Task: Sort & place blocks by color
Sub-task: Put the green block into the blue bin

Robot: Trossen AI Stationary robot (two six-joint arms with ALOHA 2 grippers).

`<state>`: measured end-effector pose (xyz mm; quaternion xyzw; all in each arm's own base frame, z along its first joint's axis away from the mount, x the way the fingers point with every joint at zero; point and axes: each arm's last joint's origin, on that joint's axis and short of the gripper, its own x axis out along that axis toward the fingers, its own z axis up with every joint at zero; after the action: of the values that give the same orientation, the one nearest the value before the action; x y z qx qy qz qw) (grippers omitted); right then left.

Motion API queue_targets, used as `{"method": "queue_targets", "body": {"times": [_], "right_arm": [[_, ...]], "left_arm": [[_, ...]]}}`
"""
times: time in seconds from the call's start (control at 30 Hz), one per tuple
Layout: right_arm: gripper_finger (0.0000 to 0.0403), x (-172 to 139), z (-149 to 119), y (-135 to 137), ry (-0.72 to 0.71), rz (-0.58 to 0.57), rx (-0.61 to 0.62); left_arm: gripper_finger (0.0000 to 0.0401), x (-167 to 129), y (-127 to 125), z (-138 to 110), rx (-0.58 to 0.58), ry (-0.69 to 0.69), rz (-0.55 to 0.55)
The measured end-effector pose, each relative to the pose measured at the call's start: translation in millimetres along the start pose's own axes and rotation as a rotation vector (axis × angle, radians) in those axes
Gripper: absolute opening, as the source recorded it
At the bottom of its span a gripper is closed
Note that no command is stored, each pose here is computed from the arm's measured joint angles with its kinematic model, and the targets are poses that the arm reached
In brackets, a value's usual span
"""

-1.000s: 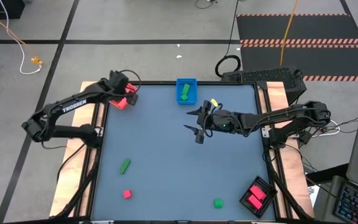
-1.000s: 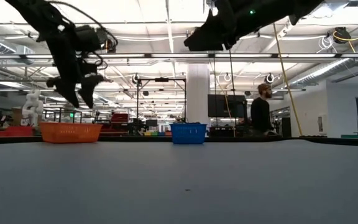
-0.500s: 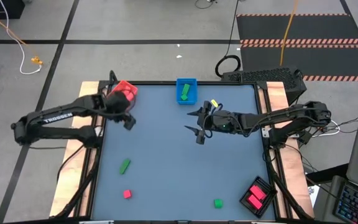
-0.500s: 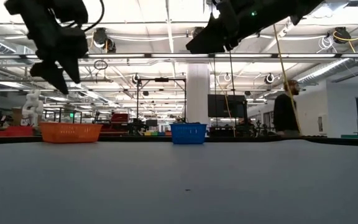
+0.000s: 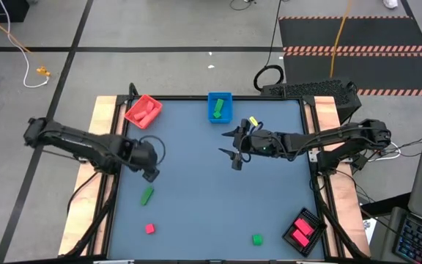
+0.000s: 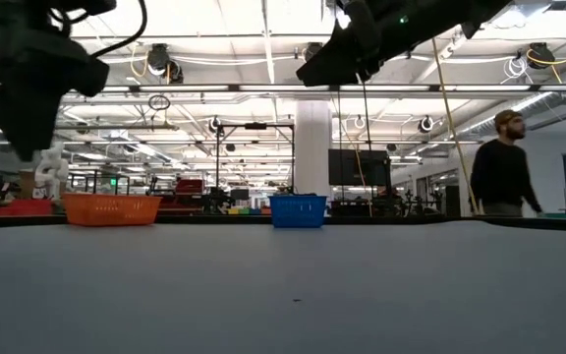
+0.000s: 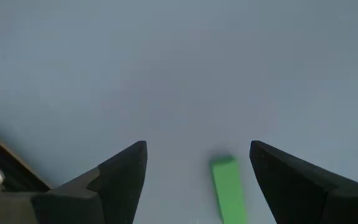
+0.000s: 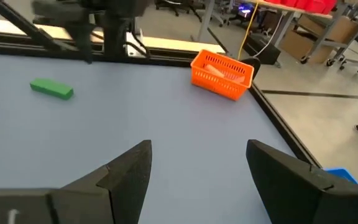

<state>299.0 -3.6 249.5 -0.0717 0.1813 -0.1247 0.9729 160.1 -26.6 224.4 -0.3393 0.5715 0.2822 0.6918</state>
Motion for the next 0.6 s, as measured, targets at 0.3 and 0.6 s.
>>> {"method": "queue_targets", "body": {"times": [0.3,0.6], "right_arm": [[0.0258,-6,2,-2,0.008,0.002,0.007],[0.0258,-8,2,-2,0.018,0.004,0.023]], "left_arm": [[0.0287,36,-33,-26,0.002,0.156,0.123],[0.0287,58,-55,-41,0.029,0.189,0.096]]}}
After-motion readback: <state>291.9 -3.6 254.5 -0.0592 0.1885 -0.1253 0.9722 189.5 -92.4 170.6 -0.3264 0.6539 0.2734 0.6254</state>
